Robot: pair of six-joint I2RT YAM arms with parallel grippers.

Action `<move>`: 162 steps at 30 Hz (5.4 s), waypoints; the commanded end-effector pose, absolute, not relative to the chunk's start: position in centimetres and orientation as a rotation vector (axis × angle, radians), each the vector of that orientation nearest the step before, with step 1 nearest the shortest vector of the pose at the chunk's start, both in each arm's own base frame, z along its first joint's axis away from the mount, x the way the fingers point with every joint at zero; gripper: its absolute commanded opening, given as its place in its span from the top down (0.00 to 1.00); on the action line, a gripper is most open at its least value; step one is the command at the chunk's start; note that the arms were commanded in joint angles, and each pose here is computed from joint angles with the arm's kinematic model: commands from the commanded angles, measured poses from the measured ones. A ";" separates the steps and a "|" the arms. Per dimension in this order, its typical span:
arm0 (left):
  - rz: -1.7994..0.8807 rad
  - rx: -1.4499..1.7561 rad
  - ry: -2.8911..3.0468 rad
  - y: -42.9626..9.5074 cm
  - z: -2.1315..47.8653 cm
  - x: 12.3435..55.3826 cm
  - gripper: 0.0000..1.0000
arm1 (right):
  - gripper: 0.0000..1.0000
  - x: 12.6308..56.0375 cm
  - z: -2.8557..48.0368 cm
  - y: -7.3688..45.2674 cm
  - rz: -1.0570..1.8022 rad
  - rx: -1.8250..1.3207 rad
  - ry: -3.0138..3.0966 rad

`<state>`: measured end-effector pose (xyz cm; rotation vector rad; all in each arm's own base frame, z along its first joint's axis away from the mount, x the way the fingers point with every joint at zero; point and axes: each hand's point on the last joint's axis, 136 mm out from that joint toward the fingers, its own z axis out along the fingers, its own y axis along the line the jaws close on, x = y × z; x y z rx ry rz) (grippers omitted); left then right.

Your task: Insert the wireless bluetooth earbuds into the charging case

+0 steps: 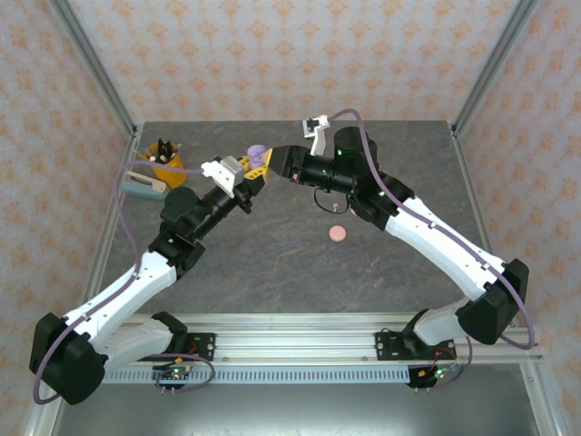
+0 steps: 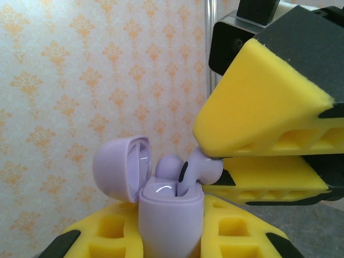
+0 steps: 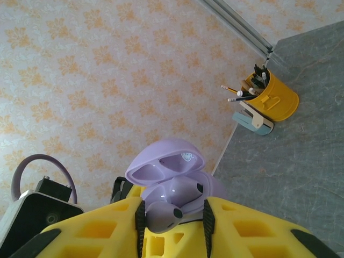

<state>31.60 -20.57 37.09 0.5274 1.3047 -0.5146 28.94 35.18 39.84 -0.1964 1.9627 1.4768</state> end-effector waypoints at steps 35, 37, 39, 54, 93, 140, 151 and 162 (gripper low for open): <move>-0.541 0.524 1.286 -21.2 36.0 32.0 1.00 | 0.52 26.2 43.7 36.4 1.533 -0.287 1.906; -0.540 0.524 1.288 -21.2 36.1 32.0 1.00 | 0.52 26.6 43.9 35.6 1.486 -0.256 1.893; -0.545 0.528 1.292 -21.2 35.9 31.9 1.00 | 0.52 26.9 44.7 34.8 1.457 -0.244 1.870; -0.645 0.626 1.383 -22.8 32.8 30.8 1.00 | 0.65 35.3 39.4 30.7 1.036 -0.143 2.229; -0.638 0.219 1.971 -22.8 20.6 41.7 1.00 | 0.60 31.9 20.0 18.3 0.484 0.338 2.560; -0.505 -0.250 2.728 -14.0 5.6 45.4 0.19 | 0.18 34.4 6.6 17.6 0.051 0.133 2.862; -0.573 -0.426 2.494 -11.3 11.7 40.9 0.08 | 0.16 34.5 6.2 17.6 -0.009 0.028 2.913; -0.603 -0.538 2.312 -10.3 15.5 36.6 0.00 | 0.19 34.0 3.2 17.6 -0.049 -0.009 2.990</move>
